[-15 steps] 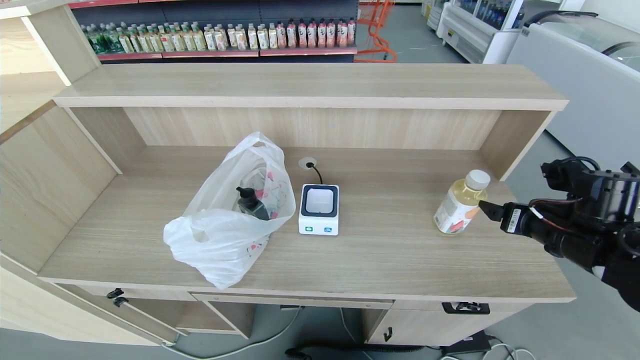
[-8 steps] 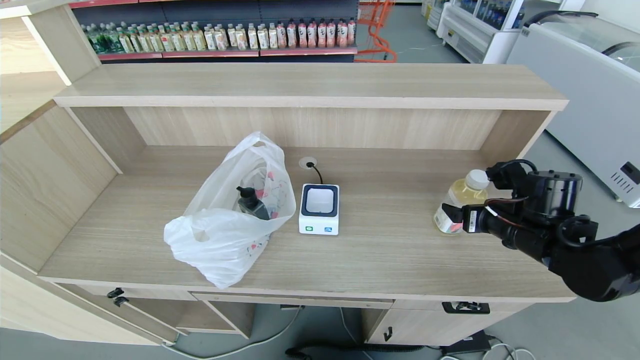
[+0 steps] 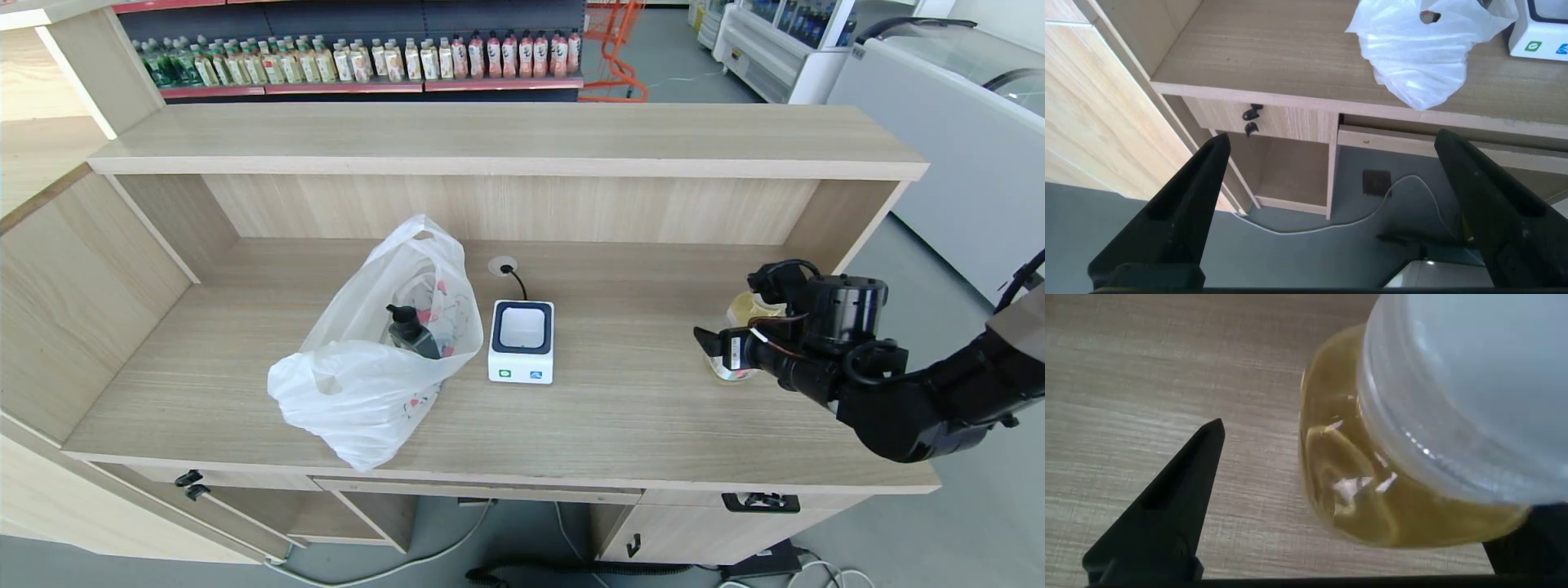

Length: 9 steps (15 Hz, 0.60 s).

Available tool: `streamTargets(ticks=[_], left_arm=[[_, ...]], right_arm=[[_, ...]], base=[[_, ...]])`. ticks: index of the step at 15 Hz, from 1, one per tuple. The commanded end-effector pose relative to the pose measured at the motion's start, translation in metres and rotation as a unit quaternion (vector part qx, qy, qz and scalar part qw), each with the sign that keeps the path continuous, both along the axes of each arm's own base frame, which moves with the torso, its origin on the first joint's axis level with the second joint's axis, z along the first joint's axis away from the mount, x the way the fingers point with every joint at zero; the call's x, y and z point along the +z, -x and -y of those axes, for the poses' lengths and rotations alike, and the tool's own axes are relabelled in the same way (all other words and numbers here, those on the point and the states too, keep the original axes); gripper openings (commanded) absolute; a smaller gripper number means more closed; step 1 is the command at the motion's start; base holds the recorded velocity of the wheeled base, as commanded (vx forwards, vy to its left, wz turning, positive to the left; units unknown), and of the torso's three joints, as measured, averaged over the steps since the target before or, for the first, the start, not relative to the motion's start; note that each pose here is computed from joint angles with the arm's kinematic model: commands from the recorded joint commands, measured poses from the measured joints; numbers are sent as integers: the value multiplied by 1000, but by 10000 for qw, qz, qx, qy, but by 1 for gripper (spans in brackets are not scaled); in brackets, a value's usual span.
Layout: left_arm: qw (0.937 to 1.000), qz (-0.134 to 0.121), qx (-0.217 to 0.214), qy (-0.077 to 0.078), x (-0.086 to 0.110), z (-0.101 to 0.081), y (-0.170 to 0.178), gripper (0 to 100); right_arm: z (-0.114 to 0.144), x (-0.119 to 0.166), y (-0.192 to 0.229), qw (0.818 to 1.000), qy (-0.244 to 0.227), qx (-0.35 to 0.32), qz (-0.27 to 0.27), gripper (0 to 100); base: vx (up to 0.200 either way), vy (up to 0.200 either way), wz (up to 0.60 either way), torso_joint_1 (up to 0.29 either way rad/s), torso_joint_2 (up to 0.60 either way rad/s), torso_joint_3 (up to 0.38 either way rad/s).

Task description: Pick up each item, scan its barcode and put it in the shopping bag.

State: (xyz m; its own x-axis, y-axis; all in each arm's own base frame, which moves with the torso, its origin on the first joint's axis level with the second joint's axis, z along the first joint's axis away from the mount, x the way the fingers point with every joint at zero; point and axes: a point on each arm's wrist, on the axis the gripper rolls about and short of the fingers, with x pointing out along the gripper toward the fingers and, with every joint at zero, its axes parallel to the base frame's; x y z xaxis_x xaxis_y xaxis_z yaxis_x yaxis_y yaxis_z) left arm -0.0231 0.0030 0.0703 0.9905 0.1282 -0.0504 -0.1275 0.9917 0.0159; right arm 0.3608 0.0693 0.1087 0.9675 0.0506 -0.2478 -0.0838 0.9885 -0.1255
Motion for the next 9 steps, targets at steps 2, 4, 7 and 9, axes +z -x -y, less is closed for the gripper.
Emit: streamTargets(ticks=[2, 4, 7, 9], left_arm=[[10000, 1, 2, 1, 0, 0, 0, 100], [10000, 1, 2, 1, 0, 0, 0, 100], [10000, 1, 2, 1, 0, 0, 0, 100], [10000, -6, 2, 1, 0, 0, 0, 100]], right_arm=[[-9, -17, -13, 9999, 23, 91, -129, 100], [-13, -22, -20, 9998, 21, 137, -130, 100], [-14, -29, -26, 9996, 177, 194, -142, 100], [-16, -31, -32, 9996, 171, 203, -74, 100]], base=[[0, 0, 0, 0, 0, 0], [0, 0, 0, 0, 0, 0], [0, 0, 0, 0, 0, 0], [0, 0, 0, 0, 0, 0]])
